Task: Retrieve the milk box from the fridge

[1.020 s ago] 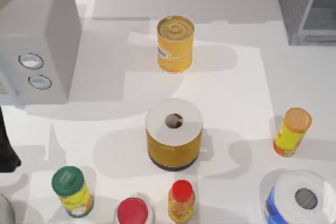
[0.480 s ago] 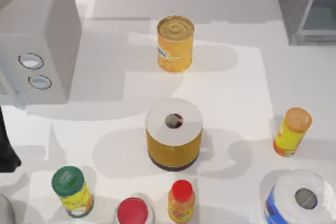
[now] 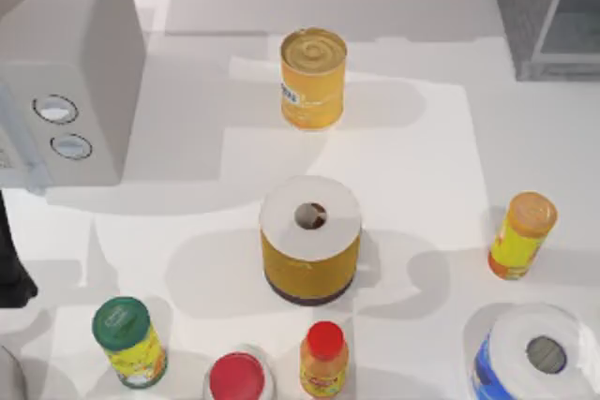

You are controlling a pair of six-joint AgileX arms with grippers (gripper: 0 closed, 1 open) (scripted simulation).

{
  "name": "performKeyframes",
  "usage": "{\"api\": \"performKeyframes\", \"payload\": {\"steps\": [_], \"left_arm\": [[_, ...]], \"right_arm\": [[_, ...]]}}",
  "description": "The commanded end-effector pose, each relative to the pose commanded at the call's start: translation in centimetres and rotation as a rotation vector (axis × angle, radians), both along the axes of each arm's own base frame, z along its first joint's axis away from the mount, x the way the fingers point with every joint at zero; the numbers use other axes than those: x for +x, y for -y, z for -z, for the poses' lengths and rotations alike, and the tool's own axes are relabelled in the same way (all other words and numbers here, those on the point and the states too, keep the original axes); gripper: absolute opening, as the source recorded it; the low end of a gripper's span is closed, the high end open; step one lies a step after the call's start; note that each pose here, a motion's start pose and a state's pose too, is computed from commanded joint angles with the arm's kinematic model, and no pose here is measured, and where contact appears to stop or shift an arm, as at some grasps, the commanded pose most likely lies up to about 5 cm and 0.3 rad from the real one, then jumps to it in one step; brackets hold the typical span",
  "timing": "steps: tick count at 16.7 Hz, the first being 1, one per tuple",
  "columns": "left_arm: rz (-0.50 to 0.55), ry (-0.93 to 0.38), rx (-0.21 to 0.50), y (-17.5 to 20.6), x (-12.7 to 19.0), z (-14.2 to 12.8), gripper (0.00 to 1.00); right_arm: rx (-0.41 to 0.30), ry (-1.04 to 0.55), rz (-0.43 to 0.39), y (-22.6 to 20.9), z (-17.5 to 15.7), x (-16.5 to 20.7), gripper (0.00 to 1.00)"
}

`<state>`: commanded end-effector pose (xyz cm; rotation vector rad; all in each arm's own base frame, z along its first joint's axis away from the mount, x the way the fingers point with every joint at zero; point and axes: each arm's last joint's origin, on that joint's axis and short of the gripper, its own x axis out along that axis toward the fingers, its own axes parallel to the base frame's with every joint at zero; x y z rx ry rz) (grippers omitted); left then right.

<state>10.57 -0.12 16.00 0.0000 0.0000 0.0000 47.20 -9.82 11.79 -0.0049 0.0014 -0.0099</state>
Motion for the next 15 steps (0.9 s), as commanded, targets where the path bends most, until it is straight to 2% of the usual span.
{"api": "performKeyframes", "payload": {"steps": [2,3,12,15], "left_arm": [[0.000,0.000,0.000,0.0,0.0,0.0,1.00],[0.000,0.000,0.000,0.0,0.0,0.0,1.00],[0.000,0.000,0.000,0.0,0.0,0.0,1.00],[0.000,0.000,0.000,0.0,0.0,0.0,1.00]], "right_arm": [[0.000,0.000,0.000,0.0,0.0,0.0,0.02],[0.000,0.000,0.000,0.0,0.0,0.0,0.00],[0.001,0.002,0.003,0.1,-0.2,0.0,0.00],[0.000,0.003,0.002,0.1,-2.4,0.0,0.00]]}}
